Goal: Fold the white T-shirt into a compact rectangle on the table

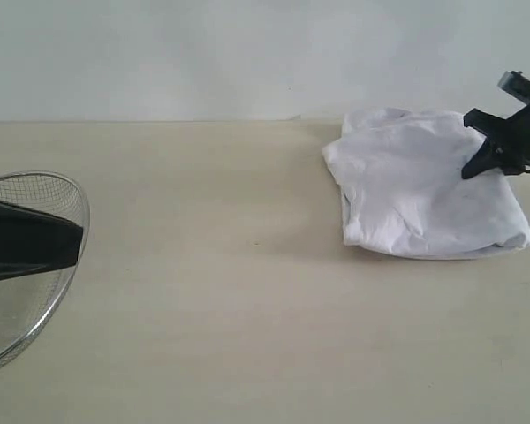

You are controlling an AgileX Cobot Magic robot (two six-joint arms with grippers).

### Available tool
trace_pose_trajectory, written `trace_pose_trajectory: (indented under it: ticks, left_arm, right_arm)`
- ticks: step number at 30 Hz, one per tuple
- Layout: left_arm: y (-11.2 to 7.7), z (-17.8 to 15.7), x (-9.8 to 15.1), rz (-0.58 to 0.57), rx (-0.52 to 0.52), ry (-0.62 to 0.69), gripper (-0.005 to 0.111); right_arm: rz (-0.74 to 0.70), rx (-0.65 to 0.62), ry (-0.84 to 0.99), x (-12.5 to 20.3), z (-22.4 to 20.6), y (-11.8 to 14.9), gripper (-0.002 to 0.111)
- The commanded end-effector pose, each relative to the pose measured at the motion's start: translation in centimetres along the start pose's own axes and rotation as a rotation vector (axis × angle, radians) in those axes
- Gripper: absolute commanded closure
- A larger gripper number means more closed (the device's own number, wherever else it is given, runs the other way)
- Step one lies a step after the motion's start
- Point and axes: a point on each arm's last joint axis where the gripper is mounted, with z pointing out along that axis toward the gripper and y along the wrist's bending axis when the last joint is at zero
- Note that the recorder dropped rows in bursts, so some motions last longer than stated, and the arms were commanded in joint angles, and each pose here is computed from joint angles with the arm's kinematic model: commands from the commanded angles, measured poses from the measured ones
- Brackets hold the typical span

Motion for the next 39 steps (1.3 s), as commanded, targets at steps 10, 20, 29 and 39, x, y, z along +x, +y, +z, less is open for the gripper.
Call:
trace_pose_trajectory:
  ticks: [10, 20, 29, 39]
  left_arm:
    - [-0.1, -0.1, -0.3, 0.008, 0.002, -0.027, 0.102]
    - [-0.1, -0.1, -0.3, 0.008, 0.002, -0.027, 0.102]
    - [-0.1, -0.1, -0.3, 0.008, 0.003, -0.023, 0.102]
    - [-0.1, -0.1, -0.2, 0.016, 0.003, -0.022, 0.102]
  right_arm:
    - [0.063, 0.051, -0.026, -0.3, 0.1, -1.1, 0.108]
    - [0.029, 0.051, -0.024, -0.3, 0.1, -1.1, 0.060]
    - [0.025, 0.181, -0.015, -0.2, -1.4, -1.4, 0.028]
    - [-0.051, 0.215, -0.173, -1.2, -8.7, 2.7, 0.038]
